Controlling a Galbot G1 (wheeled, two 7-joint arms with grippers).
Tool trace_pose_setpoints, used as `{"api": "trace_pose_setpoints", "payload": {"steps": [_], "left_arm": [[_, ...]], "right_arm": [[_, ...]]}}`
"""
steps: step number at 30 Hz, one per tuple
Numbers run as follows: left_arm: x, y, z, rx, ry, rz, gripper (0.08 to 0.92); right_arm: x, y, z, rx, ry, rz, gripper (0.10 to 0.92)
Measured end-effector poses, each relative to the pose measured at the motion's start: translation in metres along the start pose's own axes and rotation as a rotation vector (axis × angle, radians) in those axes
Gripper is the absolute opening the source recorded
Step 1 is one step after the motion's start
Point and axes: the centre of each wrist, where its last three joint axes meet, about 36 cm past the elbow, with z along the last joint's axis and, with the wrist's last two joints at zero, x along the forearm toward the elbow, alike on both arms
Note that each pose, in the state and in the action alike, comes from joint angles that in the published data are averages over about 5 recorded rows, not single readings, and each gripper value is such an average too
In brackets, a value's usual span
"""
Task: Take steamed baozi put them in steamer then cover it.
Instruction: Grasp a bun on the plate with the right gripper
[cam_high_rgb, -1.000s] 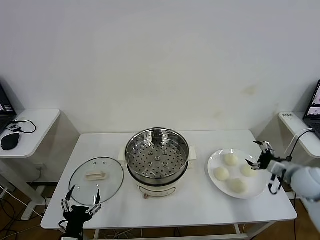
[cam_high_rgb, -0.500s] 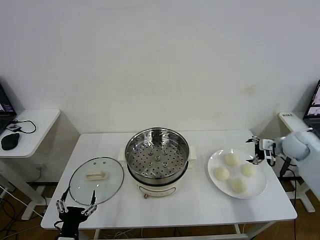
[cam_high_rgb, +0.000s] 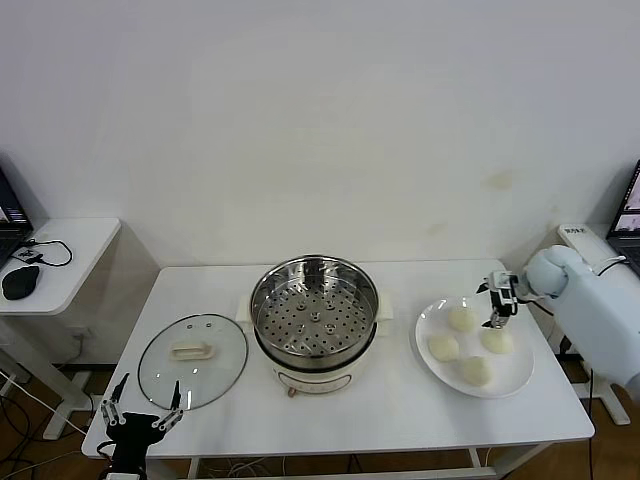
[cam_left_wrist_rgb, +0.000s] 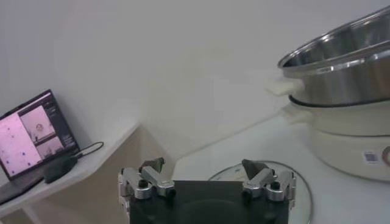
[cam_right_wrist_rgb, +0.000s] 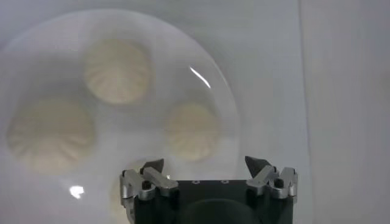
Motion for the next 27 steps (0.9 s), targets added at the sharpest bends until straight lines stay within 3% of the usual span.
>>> {"api": "trace_pose_setpoints", "payload": {"steps": [14,27], "left_arm": [[-0.007,0.005,0.004,-0.013,0.0,-0.01,0.823],[-0.007,0.005,0.006,-0.013,0.005,-0.014,0.823]], "right_arm": [[-0.038,-0.006,-0.025,0.03,0.022,-0.057,0.812],[-0.045,-0.013,-0.032,0.042,0.042,-0.072,0.632]]}}
